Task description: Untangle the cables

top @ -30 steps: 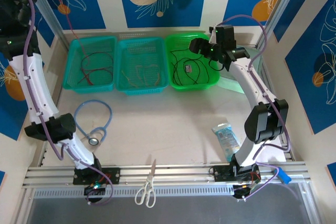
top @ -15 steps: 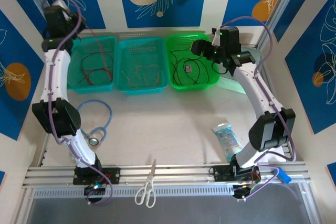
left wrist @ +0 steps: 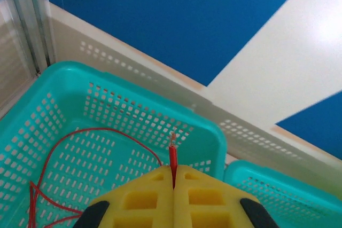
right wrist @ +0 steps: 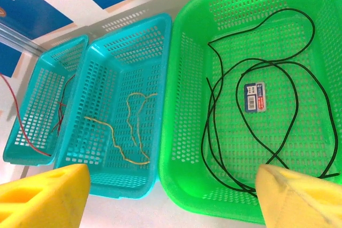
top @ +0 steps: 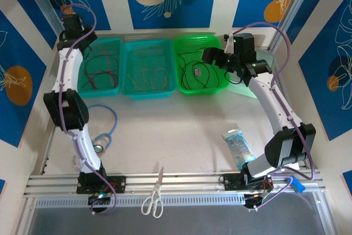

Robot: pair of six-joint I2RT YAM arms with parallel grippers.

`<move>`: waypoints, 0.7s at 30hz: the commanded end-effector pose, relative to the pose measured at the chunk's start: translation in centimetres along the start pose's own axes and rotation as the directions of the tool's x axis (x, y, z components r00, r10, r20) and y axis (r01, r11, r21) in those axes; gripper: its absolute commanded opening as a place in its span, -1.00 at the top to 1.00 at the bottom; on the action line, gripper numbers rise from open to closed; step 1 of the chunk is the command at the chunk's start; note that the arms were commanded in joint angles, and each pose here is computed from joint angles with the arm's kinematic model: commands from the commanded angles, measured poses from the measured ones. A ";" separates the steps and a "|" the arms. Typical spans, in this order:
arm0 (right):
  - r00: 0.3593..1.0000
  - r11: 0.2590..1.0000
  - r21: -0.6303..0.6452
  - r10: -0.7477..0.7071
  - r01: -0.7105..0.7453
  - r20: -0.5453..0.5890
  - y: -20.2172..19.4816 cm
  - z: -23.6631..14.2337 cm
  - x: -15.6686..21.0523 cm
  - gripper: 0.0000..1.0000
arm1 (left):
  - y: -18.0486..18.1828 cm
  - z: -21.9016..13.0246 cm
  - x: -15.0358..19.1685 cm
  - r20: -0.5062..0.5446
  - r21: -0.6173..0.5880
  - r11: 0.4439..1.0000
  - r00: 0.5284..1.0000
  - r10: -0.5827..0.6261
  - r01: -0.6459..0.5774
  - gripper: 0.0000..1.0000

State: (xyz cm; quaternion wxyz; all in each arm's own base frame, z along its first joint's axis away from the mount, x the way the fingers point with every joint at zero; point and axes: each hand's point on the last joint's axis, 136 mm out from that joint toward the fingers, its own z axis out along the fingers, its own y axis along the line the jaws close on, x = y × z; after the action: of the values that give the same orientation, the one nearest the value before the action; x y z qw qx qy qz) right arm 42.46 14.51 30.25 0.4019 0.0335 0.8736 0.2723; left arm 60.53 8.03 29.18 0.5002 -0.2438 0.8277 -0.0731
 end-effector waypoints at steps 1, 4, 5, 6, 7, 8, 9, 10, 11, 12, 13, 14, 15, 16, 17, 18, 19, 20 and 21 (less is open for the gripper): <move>1.000 1.000 -0.013 -0.022 0.022 -0.013 0.5 -0.7 0.5 -0.62 | -0.2 -0.5 -3.9 0.086 -0.046 0.999 0.996 0.001 0.003 1.00; 1.000 1.000 -0.008 -0.021 0.021 -0.017 0.5 -0.7 0.4 -0.62 | 0.1 -0.4 -6.0 0.151 -0.099 0.995 0.988 0.036 -0.021 1.00; 1.000 1.000 -0.007 -0.019 0.019 -0.020 0.5 -0.6 0.5 -0.62 | 0.4 -0.3 -6.4 0.166 -0.122 0.992 0.984 0.064 -0.044 1.00; 1.000 1.000 -0.007 -0.018 0.018 -0.022 0.5 -0.7 0.5 -0.62 | 0.7 -0.2 -6.4 0.166 -0.147 0.986 0.981 0.099 -0.075 1.00; 1.000 1.000 -0.009 -0.018 0.018 -0.026 0.5 -0.5 0.6 -0.62 | 0.9 0.0 -6.2 0.159 -0.163 0.981 0.979 0.130 -0.104 1.00; 0.999 1.000 -0.009 -0.017 0.017 -0.029 0.5 -0.5 0.6 -0.62 | 1.3 0.4 -5.7 0.138 -0.175 0.977 0.979 0.150 -0.125 1.00; 0.999 1.000 -0.012 -0.015 0.015 -0.035 0.6 -0.3 0.6 -0.62 | 1.7 0.9 -4.8 0.111 -0.183 0.974 0.982 0.153 -0.131 1.00; 0.999 1.000 -0.016 -0.012 0.011 -0.039 0.6 -0.2 0.6 -0.62 | 2.0 1.2 -4.1 0.091 -0.192 0.971 0.983 0.162 -0.142 1.00; 0.999 1.000 -0.021 -0.009 0.008 -0.048 0.7 -0.1 0.8 -0.62 | 2.4 1.7 -3.1 0.065 -0.205 0.966 0.983 0.171 -0.154 1.00; 0.999 1.000 -0.027 -0.010 0.008 -0.053 0.8 -0.1 0.8 -0.62 | 3.0 2.1 -2.1 0.043 -0.224 0.961 0.983 0.177 -0.163 1.00; 0.998 0.999 -0.032 -0.010 0.008 -0.059 0.9 0.0 0.9 -0.62 | 3.6 2.4 -1.4 0.028 -0.239 0.956 0.983 0.181 -0.169 1.00; 0.998 0.999 -0.034 -0.013 0.011 -0.063 0.9 -0.1 1.0 -0.62 | 4.1 2.9 -0.4 0.014 -0.248 0.953 0.983 0.183 -0.173 1.00; 0.998 0.999 -0.033 -0.015 0.013 -0.065 0.9 -0.1 1.0 -0.62 | 4.4 3.2 0.4 0.004 -0.249 0.953 0.984 0.180 -0.173 1.00; 0.998 0.999 -0.032 -0.018 0.016 -0.067 0.9 -0.2 1.1 -0.62 | 4.7 3.5 1.1 -0.003 -0.251 0.953 0.984 0.176 -0.171 1.00; 0.998 0.999 -0.032 -0.020 0.018 -0.068 0.9 -0.4 1.1 -0.62 | 5.0 3.8 1.8 -0.016 -0.254 0.952 0.985 0.172 -0.170 1.00; 0.997 0.999 -0.031 -0.022 0.020 -0.068 0.8 -0.5 1.2 -0.62 | 5.3 4.2 2.8 -0.038 -0.253 0.953 0.986 0.165 -0.169 1.00; 0.997 0.999 -0.032 -0.023 0.021 -0.069 0.8 -0.6 1.2 -0.62 | 5.5 4.6 3.6 -0.061 -0.251 0.953 0.985 0.160 -0.170 1.00; 0.997 0.999 -0.035 -0.022 0.020 -0.068 0.8 -0.8 1.2 -0.62 | 5.8 5.0 4.7 -0.090 -0.244 0.955 0.984 0.153 -0.171 1.00; 0.998 0.999 -0.037 -0.020 0.018 -0.067 0.7 -0.8 1.2 -0.62 | 6.0 5.4 5.7 -0.117 -0.239 0.956 0.983 0.143 -0.168 1.00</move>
State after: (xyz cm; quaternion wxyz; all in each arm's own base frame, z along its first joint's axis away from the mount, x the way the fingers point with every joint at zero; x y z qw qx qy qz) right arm 41.60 14.83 29.04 0.3722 0.0256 0.8861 0.2750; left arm 60.84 11.70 18.99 0.4165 -0.2390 0.8746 0.0669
